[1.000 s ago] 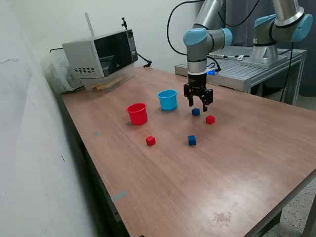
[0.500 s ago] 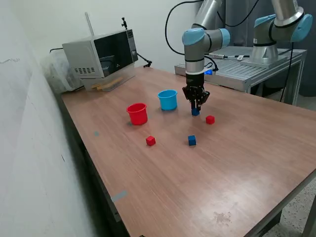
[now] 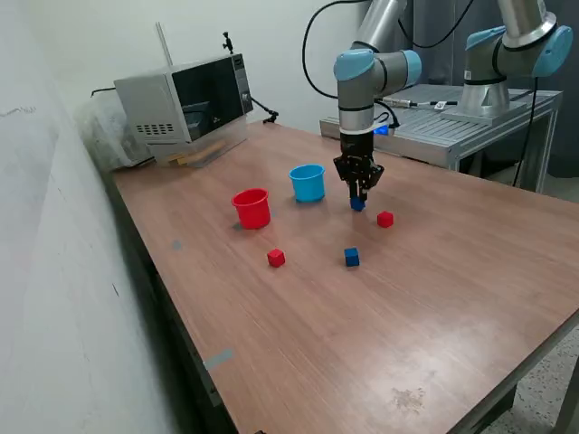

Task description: Place red objects in the red bin, and blue objects in the blue bin.

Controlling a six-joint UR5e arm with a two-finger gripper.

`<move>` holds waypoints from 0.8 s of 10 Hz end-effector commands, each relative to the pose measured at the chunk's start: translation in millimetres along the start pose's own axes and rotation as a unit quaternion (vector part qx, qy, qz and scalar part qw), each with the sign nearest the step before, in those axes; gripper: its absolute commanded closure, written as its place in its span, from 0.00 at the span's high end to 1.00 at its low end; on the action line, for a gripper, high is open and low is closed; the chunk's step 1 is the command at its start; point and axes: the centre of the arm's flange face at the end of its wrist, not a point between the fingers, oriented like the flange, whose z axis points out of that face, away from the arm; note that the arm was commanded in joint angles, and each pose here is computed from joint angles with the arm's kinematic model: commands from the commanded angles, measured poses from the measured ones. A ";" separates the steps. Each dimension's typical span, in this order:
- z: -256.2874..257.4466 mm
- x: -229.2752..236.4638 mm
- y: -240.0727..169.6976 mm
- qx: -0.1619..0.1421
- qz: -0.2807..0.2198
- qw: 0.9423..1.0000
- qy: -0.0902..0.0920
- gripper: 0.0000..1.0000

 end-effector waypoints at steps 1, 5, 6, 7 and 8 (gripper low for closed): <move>-51.7 2.8 4.4 -0.040 -0.010 0.999 -0.008 0.00; -110.7 -5.9 -1.2 -0.072 -0.008 0.997 -0.017 0.00; -121.4 -30.3 -0.2 -0.077 -0.003 0.997 -0.022 0.00; -124.3 -56.5 1.9 -0.078 0.015 0.996 -0.027 0.00; -122.8 -86.9 -0.6 -0.075 0.040 0.996 -0.030 0.00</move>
